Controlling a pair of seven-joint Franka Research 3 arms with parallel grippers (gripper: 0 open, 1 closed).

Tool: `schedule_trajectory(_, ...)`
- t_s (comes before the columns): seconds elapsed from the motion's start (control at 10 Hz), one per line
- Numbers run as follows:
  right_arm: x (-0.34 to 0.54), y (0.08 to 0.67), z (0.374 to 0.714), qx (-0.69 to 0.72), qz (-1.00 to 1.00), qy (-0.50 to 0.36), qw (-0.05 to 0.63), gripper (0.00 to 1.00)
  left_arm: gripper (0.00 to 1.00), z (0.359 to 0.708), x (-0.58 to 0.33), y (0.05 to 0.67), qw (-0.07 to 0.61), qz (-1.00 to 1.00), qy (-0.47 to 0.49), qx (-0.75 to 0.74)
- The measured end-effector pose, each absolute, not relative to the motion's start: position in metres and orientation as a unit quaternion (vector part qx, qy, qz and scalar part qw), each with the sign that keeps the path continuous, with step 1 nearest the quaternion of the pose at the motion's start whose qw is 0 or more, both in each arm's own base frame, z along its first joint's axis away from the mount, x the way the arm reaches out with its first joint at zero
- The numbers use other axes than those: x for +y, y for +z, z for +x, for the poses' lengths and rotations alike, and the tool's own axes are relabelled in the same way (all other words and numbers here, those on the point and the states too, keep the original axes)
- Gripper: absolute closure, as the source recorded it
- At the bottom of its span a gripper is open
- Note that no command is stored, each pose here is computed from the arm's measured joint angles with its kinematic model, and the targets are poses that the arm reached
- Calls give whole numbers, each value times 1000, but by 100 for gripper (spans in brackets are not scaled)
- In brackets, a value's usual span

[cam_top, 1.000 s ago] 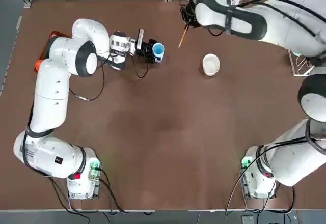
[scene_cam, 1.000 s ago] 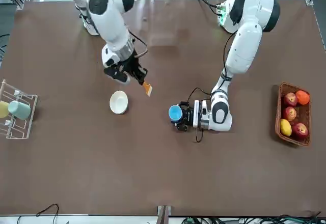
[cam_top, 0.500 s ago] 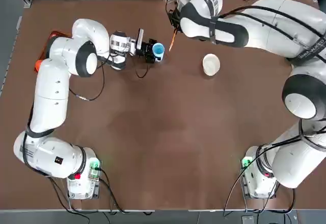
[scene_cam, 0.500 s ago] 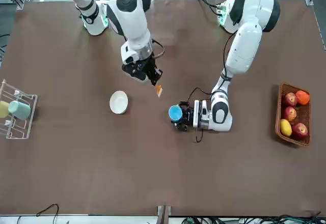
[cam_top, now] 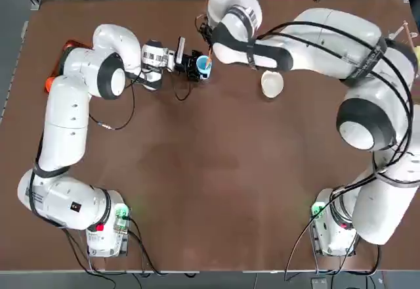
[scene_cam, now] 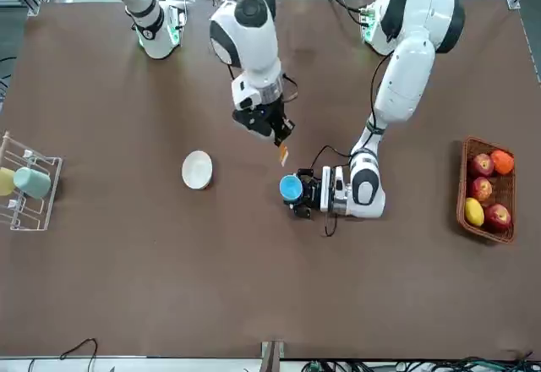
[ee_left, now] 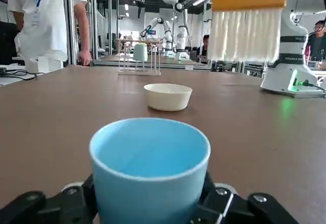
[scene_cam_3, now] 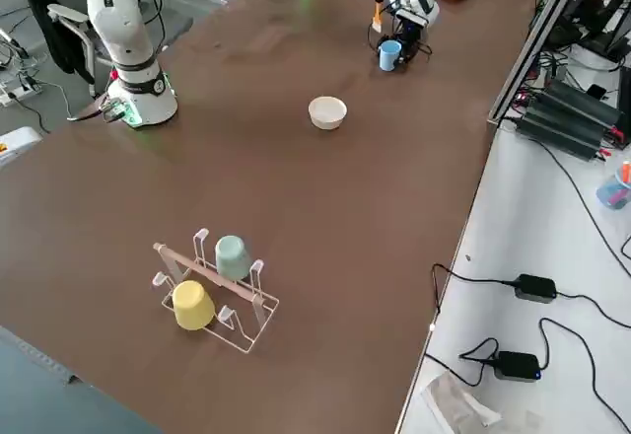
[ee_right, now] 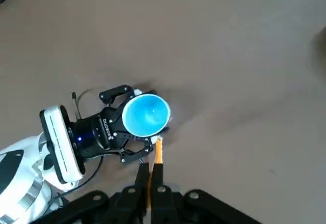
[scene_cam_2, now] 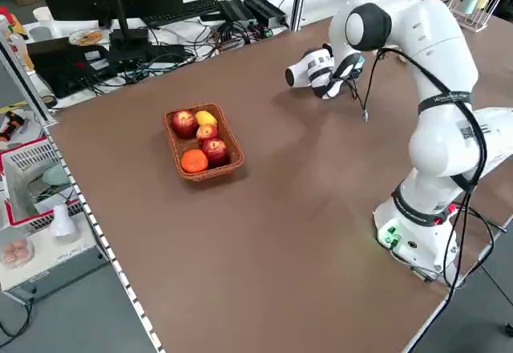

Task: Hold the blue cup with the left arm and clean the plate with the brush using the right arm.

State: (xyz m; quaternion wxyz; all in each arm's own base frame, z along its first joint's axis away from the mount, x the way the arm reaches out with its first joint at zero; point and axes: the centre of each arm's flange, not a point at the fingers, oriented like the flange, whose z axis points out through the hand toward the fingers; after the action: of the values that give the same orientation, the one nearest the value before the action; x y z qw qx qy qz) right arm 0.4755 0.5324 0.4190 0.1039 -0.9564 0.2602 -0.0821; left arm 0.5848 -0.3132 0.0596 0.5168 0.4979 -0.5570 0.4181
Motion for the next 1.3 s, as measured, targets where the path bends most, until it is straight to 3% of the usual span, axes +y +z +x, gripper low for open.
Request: schedule_trajectory(1.3,532,386,519,277,-944,-130,120,95,26,585,-313,59,517,498,418,-557)
